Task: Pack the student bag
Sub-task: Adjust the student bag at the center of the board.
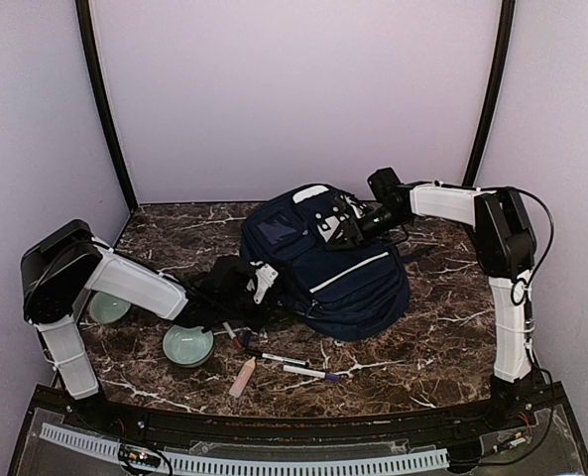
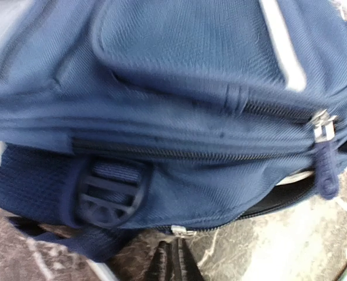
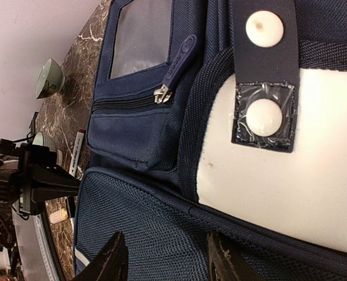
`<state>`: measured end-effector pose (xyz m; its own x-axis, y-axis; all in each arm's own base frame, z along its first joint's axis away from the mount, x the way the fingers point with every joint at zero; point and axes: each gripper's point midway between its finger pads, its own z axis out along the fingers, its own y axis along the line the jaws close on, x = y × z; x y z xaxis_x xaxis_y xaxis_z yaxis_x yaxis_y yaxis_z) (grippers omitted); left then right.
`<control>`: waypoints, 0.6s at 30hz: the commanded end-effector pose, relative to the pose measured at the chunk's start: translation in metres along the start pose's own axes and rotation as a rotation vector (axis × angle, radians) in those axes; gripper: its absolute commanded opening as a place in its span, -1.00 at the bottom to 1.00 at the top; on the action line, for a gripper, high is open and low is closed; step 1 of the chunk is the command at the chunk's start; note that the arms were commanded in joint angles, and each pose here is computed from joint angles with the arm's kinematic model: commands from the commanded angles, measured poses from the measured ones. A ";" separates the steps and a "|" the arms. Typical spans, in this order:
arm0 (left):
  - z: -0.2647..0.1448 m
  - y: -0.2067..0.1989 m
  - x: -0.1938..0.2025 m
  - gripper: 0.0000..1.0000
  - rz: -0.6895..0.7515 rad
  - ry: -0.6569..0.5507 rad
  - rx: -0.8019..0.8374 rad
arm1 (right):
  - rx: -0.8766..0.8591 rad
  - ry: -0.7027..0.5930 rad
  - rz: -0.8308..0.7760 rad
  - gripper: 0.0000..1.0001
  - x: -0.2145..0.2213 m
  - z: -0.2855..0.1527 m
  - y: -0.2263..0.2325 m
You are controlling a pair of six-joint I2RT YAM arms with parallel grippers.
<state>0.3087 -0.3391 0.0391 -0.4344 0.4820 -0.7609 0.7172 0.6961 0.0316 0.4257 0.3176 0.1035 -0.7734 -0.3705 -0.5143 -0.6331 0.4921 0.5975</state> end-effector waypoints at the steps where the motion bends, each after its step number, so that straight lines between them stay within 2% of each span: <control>1: -0.028 0.003 -0.020 -0.99 0.041 -0.029 0.007 | 0.194 0.109 0.121 -0.06 0.050 0.025 -0.074; 10: -0.030 -0.016 -0.002 -1.00 0.008 0.050 0.114 | 0.203 0.112 0.123 -0.07 0.053 0.025 -0.076; 18: -0.010 -0.008 0.011 -0.31 0.032 0.095 0.062 | 0.197 0.112 0.129 -0.06 0.055 0.027 -0.076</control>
<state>0.2872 -0.3330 0.0461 -0.4614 0.5267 -0.7139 0.7612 0.6484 -0.0136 0.4264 0.3171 0.1023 -0.7793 -0.3615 -0.5118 -0.6258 0.4913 0.6058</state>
